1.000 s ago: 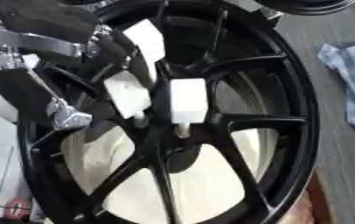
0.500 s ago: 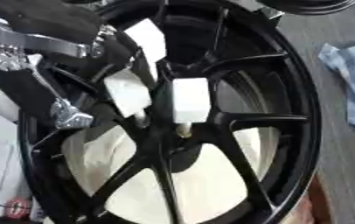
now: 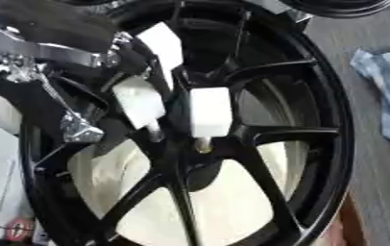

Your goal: Pull the pin out of the wheel hub.

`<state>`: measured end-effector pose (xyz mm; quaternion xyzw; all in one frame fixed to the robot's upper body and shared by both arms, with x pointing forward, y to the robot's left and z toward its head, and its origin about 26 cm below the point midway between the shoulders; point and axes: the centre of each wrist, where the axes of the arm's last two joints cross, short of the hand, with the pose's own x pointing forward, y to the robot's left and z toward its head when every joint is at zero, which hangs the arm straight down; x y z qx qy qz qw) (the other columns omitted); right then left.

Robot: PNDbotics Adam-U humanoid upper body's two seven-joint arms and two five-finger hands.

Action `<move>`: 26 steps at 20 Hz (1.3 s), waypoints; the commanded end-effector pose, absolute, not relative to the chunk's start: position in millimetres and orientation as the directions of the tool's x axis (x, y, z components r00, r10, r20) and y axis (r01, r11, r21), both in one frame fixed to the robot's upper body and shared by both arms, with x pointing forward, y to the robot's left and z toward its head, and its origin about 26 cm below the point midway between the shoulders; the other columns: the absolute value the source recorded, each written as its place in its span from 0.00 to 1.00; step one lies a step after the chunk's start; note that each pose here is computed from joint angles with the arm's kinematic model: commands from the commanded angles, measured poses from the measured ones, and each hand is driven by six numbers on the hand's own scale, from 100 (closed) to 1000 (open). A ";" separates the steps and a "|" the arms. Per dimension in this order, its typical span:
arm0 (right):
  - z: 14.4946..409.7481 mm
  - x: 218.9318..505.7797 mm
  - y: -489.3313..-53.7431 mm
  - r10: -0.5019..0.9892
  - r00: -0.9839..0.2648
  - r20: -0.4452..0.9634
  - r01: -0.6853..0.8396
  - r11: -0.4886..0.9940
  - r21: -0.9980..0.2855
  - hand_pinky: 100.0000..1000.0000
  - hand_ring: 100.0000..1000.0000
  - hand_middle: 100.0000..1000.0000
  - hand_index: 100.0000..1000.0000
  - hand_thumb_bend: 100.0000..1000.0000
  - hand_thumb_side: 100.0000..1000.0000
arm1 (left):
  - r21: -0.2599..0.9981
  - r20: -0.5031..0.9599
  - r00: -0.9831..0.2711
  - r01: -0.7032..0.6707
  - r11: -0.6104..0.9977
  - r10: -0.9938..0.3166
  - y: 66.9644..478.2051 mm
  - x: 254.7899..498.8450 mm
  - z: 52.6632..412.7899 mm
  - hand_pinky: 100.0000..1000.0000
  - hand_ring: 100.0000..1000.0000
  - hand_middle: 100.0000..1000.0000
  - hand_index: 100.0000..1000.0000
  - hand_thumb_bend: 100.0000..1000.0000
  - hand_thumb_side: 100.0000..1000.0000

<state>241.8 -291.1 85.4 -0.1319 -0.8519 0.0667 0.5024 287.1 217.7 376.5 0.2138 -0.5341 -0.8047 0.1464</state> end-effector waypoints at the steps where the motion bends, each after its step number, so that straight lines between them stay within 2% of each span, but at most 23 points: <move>1: 87.7 240.9 -291.1 0.301 -0.465 0.833 0.159 0.954 -0.256 0.65 0.52 0.60 0.81 0.00 0.64 | 0.920 -0.221 -0.854 -0.021 -0.392 -0.472 218.1 284.1 384.0 0.79 0.73 0.73 0.86 0.08 0.13; 10: 87.7 241.2 -289.9 0.299 -0.464 0.834 0.156 0.954 -0.255 0.65 0.52 0.61 0.81 0.00 0.65 | 0.919 -0.237 -0.845 -0.034 -0.393 -0.480 216.8 284.3 387.0 0.77 0.72 0.71 0.81 0.09 0.14; 16: 87.8 241.5 -289.3 0.298 -0.463 0.835 0.158 0.955 -0.252 0.65 0.52 0.61 0.81 0.00 0.65 | 0.915 -0.247 -0.843 -0.040 -0.402 -0.478 215.0 284.8 386.0 0.73 0.63 0.61 0.74 0.10 0.14; 22: 87.8 241.8 -288.4 0.295 -0.459 0.838 0.155 0.956 -0.251 0.66 0.52 0.61 0.81 0.00 0.65 | 0.911 -0.262 -0.834 -0.047 -0.410 -0.485 213.9 285.9 385.2 0.71 0.57 0.56 0.73 0.12 0.14; 26: 87.8 241.9 -288.2 0.294 -0.459 0.839 0.156 0.956 -0.250 0.66 0.52 0.61 0.82 0.00 0.65 | 0.908 -0.271 -0.830 -0.052 -0.416 -0.488 213.2 287.1 384.7 0.69 0.52 0.49 0.68 0.10 0.15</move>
